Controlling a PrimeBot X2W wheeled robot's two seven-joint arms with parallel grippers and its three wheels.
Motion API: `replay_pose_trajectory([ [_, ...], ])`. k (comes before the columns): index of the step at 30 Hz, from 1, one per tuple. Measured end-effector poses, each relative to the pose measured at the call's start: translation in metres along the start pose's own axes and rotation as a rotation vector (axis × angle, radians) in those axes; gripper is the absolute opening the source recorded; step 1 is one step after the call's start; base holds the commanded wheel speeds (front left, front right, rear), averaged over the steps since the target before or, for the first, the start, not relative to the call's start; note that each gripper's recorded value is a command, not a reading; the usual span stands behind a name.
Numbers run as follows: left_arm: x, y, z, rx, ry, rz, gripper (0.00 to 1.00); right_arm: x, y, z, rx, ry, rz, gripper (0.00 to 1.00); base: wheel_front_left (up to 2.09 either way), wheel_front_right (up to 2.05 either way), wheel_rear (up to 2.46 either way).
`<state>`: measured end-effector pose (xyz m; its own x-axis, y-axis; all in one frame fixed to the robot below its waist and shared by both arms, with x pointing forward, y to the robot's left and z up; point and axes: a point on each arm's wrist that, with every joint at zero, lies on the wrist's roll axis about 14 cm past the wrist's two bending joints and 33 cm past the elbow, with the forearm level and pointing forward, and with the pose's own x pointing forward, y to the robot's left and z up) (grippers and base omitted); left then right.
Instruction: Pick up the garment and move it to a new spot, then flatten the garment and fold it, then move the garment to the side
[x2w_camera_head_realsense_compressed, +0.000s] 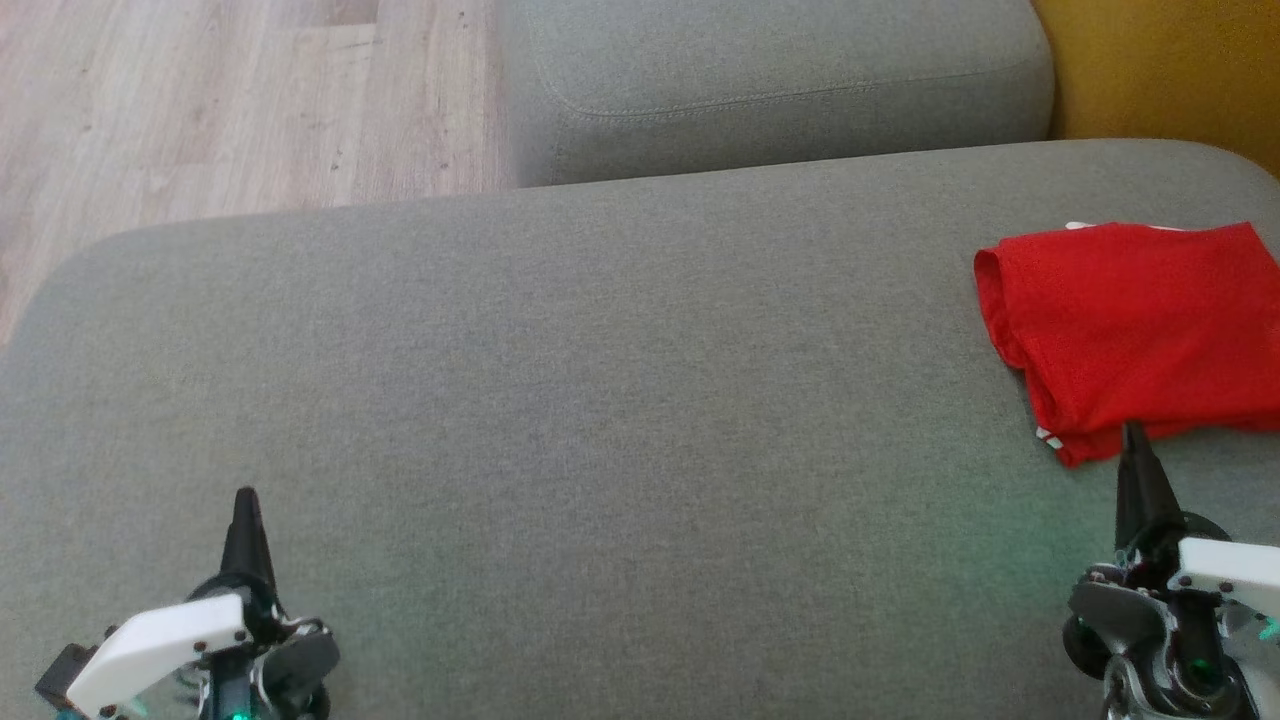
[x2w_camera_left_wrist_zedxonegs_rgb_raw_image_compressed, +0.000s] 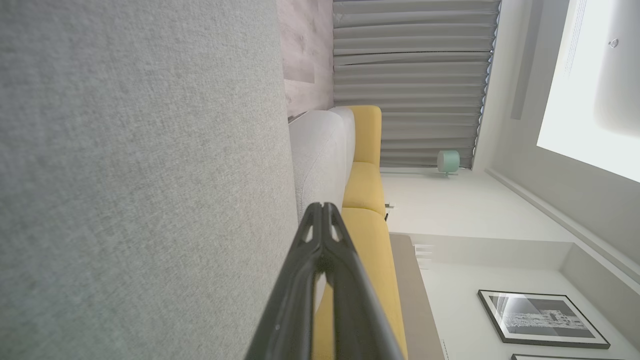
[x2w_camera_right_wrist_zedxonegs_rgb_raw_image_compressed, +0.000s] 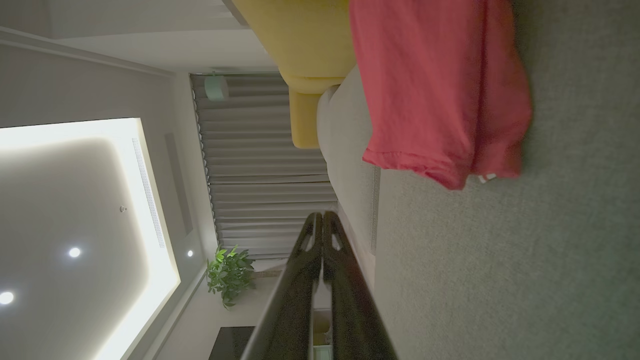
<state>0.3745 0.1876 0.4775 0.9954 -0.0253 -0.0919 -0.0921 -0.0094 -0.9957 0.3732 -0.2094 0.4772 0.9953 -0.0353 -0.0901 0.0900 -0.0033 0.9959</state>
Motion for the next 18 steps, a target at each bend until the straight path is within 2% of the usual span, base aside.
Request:
replay_pose_trajectory([
  [18,-0.0001,-0.0001,0.0009,-0.004,-0.001,-0.001,0.00,-0.0001,-0.0002,-0.0018,0.008,0.005,0.000,0.00,0.00,0.00,0.00],
])
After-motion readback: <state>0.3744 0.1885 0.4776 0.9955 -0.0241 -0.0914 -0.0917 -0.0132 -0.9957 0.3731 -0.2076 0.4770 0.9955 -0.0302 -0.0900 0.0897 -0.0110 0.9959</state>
